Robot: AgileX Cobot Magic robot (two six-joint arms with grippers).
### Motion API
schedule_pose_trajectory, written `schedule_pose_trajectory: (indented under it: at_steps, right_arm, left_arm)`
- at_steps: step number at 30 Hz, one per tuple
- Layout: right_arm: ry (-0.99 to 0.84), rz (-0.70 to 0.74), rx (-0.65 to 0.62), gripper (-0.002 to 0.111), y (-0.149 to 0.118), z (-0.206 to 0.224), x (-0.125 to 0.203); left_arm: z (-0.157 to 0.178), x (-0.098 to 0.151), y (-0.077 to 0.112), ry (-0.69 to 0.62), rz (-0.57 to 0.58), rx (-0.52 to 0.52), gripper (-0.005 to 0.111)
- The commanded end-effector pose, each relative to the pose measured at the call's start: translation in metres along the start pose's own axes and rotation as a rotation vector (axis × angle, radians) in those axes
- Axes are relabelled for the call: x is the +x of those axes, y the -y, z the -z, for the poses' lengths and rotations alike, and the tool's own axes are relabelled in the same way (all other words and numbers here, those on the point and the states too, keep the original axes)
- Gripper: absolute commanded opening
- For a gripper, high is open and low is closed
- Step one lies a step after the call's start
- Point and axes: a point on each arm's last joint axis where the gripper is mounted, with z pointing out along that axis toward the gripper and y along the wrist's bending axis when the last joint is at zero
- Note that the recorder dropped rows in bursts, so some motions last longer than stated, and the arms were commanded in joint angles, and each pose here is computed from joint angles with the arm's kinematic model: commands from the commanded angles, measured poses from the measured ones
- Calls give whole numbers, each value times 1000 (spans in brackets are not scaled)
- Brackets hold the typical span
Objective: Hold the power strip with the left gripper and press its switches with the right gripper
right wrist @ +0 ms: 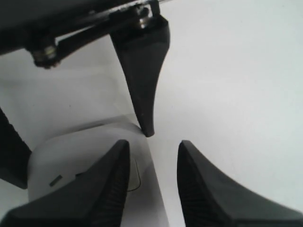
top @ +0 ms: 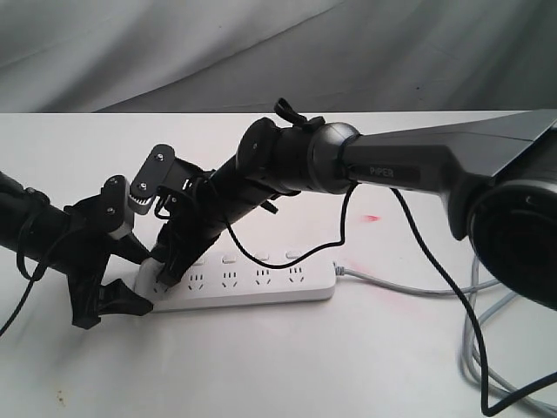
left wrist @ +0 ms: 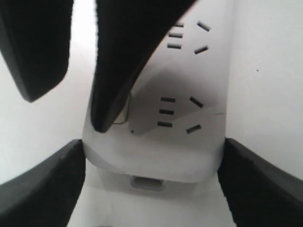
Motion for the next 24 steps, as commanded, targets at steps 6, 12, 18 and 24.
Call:
schedule_pose_trajectory:
  at_steps: [6, 12, 18, 24]
  right_arm:
    - [-22, 15, -15, 32, -1, -7, 6]
    - [-19, 15, -2, 32, 1, -7, 6]
    - [-45, 50, -10, 32, 0, -7, 8]
    - [-69, 73, -12, 32, 0, -10, 12]
  left_arm:
    - [1, -1, 0, 8, 1, 9, 61]
    - [1, -1, 0, 8, -2, 9, 61]
    - [1, -1, 0, 8, -2, 9, 61]
    - [1, -1, 0, 8, 1, 9, 61]
